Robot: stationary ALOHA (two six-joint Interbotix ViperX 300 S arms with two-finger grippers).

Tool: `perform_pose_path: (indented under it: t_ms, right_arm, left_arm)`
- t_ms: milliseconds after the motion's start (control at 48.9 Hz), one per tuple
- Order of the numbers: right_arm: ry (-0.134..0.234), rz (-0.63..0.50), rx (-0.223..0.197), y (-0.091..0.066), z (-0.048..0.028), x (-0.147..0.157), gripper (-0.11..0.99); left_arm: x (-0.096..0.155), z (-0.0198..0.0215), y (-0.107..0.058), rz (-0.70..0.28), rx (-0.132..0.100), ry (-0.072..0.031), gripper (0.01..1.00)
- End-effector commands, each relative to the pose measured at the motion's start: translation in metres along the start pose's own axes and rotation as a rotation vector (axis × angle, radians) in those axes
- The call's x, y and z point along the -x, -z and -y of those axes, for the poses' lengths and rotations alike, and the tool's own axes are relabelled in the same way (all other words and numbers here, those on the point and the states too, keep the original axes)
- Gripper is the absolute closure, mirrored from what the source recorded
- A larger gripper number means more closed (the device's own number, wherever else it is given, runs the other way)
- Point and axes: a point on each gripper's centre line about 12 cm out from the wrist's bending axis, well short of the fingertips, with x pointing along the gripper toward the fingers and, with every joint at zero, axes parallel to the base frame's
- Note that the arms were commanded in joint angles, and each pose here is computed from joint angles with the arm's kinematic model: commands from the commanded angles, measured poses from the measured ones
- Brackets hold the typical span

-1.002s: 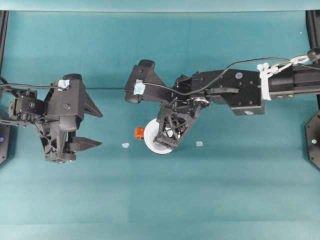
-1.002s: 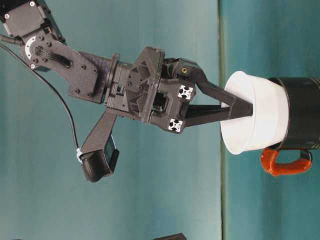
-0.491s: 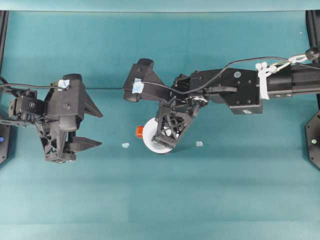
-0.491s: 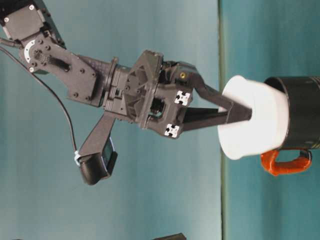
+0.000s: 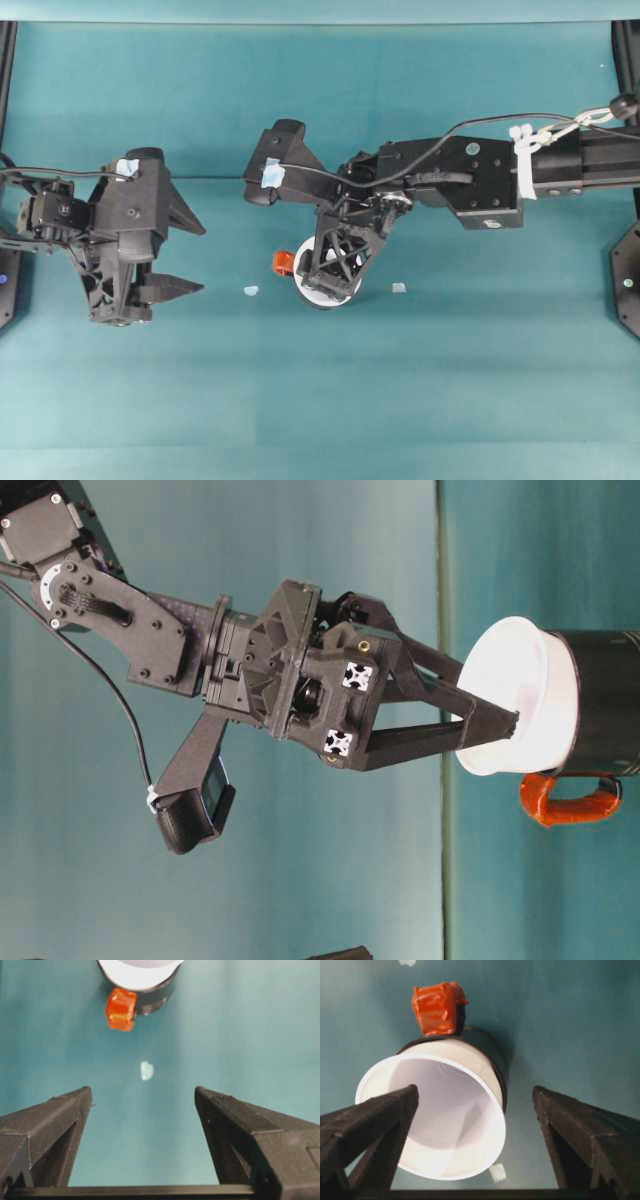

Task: Put the paper cup into the moved red handle cup holder.

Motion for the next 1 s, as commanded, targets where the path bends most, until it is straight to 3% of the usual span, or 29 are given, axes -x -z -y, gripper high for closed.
perform_pose_path:
  t_ms: [0,286,675,981]
  right_arm:
    - [-0.015,0.035,0.002,-0.006,-0.0049,0.012,0.11]
    - [-0.014,0.040,0.003,-0.005,-0.0049,0.016,0.11]
    - [-0.036,0.145,0.023,-0.005,-0.0085,0.068,0.12]
    - [-0.054,0.192,0.034,-0.004,-0.0136,0.090,0.12]
  left_arm:
    - [0.004,0.0007,-0.010,0.034,-0.002,0.002,0.107]
    - [0.004,0.0011,-0.010,0.034,-0.003,0.003,0.107]
    - [0.005,0.0020,-0.010,0.035,-0.005,0.005,0.107]
    - [0.005,0.0020,-0.010,0.035,-0.005,0.005,0.107]
